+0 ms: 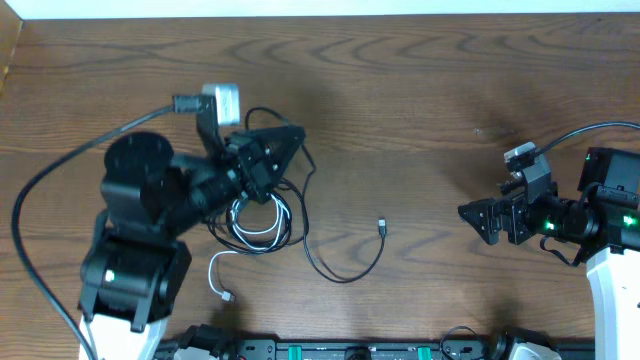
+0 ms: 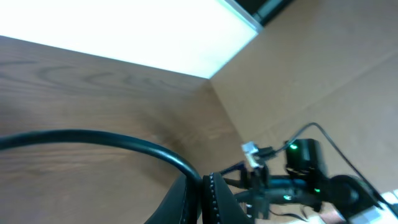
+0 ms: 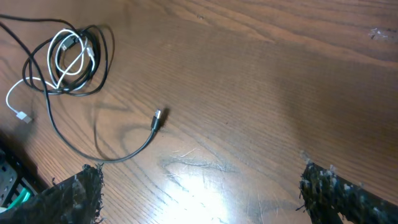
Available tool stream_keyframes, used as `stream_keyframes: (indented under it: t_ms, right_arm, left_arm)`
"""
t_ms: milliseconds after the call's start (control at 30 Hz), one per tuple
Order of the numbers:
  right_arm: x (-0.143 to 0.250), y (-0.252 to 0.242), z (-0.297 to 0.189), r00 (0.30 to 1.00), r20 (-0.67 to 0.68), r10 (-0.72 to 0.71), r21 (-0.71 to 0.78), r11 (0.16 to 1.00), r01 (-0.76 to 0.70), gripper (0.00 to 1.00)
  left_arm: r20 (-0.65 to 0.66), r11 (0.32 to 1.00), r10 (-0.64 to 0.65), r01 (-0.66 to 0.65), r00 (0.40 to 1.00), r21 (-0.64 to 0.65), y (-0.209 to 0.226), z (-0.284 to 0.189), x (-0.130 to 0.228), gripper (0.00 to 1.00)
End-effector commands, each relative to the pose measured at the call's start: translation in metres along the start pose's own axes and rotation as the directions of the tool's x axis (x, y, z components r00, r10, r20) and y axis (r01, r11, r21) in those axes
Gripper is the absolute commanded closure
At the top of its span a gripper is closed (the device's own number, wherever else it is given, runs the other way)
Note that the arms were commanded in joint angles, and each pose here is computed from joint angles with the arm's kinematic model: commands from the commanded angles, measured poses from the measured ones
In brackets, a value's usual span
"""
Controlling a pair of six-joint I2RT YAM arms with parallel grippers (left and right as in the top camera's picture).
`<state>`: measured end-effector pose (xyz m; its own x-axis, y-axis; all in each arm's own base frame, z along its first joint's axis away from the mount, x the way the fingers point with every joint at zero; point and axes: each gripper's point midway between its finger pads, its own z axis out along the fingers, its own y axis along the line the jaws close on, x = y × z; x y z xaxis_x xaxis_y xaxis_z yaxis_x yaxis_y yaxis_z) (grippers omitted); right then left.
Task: Untangle cables
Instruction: 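Raise the left gripper high, lifting the cable bundle off the table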
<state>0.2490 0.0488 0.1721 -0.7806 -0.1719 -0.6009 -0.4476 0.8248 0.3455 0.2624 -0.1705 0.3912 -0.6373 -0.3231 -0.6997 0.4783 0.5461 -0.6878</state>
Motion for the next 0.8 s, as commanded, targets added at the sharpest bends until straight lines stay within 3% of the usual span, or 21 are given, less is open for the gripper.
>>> stream_keyframes:
  t_ms: [0, 133, 467, 567, 767]
  right_arm:
    - [-0.004, 0.003, -0.001, 1.0, 0.008, -0.02, -0.008, 1.0, 0.02, 0.02]
    - [-0.004, 0.003, -0.001, 1.0, 0.008, -0.021, -0.007, 1.0, 0.021, 0.01]
    - [-0.006, 0.006, -0.001, 1.0, 0.019, -0.021, -0.029, 0.999, 0.022, 0.01]
    - [-0.011, 0.016, -0.002, 0.999, 0.048, -0.024, -0.083, 0.996, 0.028, 0.01]
    - [-0.028, 0.061, -0.009, 0.973, 0.19, -0.132, -0.297, 0.937, 0.184, 0.01]
  left_arm:
    - [-0.07, 0.994, 0.011, -0.003, 0.997, 0.112, -0.024, 0.005, -0.003, 0.92]
    - [-0.103, 0.986, 0.02, -0.003, 0.994, 0.168, -0.036, 0.01, -0.01, 0.92]
    - [-0.045, 0.975, 0.085, -0.074, 0.995, 0.208, -0.064, 0.001, -0.035, 0.92]
    - [-0.044, 0.976, 0.084, -0.073, 0.995, 0.207, -0.063, 0.001, -0.035, 0.92]
    - [-0.041, 0.977, 0.083, -0.073, 0.996, 0.202, -0.062, 0.002, -0.036, 0.92]
